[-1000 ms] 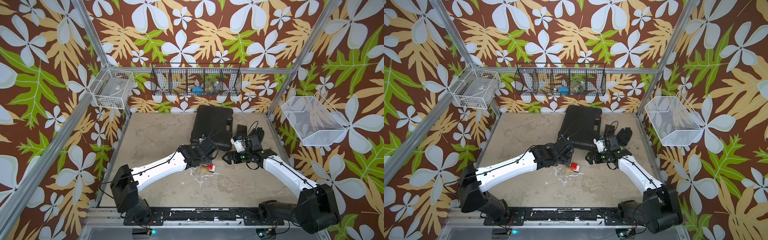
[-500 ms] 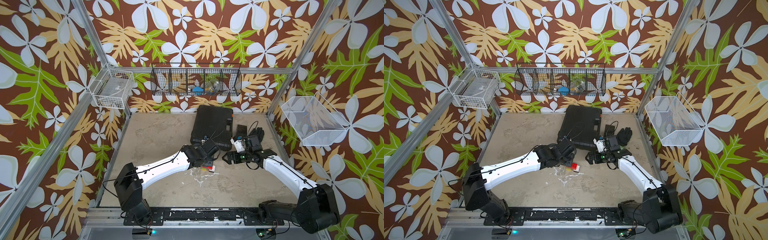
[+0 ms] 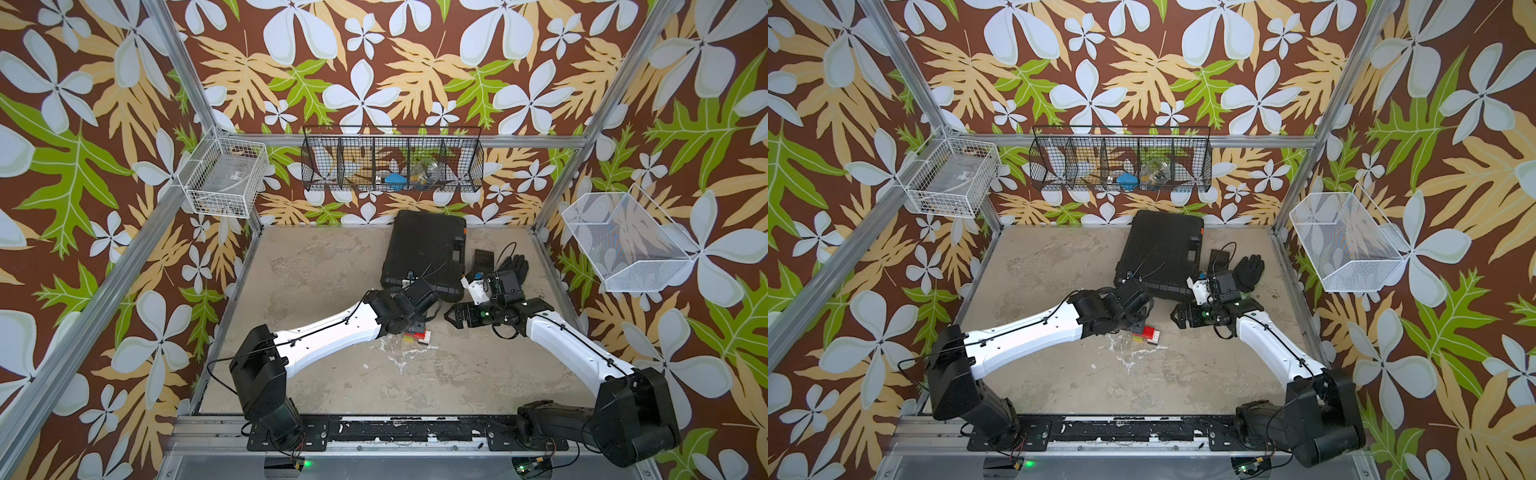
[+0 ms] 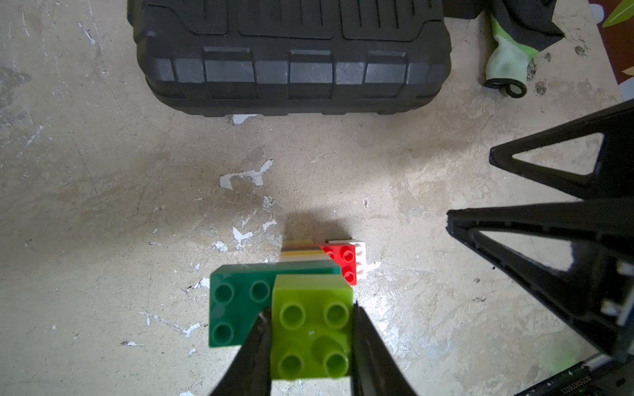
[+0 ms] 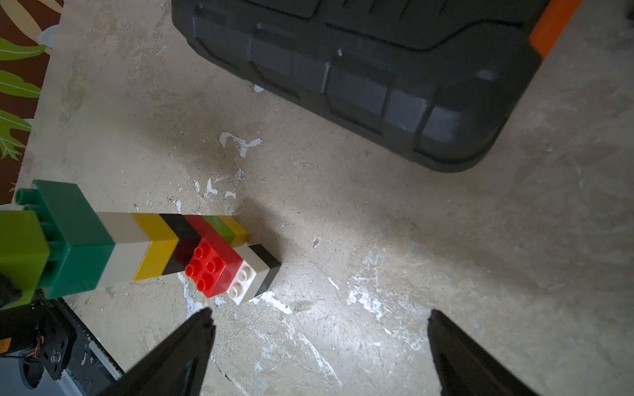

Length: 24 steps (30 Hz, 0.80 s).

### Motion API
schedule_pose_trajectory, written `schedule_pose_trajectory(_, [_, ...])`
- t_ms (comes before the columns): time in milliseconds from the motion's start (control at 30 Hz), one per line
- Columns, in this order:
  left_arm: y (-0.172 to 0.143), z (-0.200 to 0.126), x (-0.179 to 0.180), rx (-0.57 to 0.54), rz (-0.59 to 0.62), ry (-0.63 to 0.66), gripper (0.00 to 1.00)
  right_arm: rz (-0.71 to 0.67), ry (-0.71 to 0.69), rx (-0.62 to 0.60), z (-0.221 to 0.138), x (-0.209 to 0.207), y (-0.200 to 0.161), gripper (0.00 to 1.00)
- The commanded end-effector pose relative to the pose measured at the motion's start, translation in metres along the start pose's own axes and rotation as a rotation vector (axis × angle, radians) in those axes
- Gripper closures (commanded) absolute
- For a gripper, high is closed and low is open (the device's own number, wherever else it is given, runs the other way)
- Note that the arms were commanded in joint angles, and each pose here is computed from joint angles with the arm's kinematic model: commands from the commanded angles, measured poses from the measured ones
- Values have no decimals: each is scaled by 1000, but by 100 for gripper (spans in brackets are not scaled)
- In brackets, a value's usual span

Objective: Assemble a giraffe with lego
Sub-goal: Assemble the lego brick with the lego brick.

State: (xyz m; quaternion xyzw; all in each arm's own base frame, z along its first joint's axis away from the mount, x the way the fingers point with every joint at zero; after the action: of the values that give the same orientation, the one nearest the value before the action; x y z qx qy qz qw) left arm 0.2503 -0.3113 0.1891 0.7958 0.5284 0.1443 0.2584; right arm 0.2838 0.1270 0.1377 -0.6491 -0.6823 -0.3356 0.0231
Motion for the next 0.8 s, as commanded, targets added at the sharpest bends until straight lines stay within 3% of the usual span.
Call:
schedule_pose_trajectory(0, [-2,2,1,17,-1,10,84,-8,7,-3,-1,2,0,1])
schedule_pose_trajectory(433, [-15,11,1,89,34,23,84,-7,7,-3,0,1,1,1])
schedule_pose_trajectory(767, [-25,14,3,187,167,47,83,-8,6,-4,0,1,1,1])
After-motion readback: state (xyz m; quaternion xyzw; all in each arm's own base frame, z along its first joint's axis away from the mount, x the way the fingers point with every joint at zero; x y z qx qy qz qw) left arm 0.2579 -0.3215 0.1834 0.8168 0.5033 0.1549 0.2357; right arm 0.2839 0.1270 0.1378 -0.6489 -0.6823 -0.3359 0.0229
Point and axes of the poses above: each gripper's point midway between its finger pads, its own z axis out along the fingers, its own x axis along the line the jaws close on, y = z × x, the point moved 3 cm from there along -z, back along the fingers, and after that the axes turned 11 degrees about z, right-handed, at the moved point
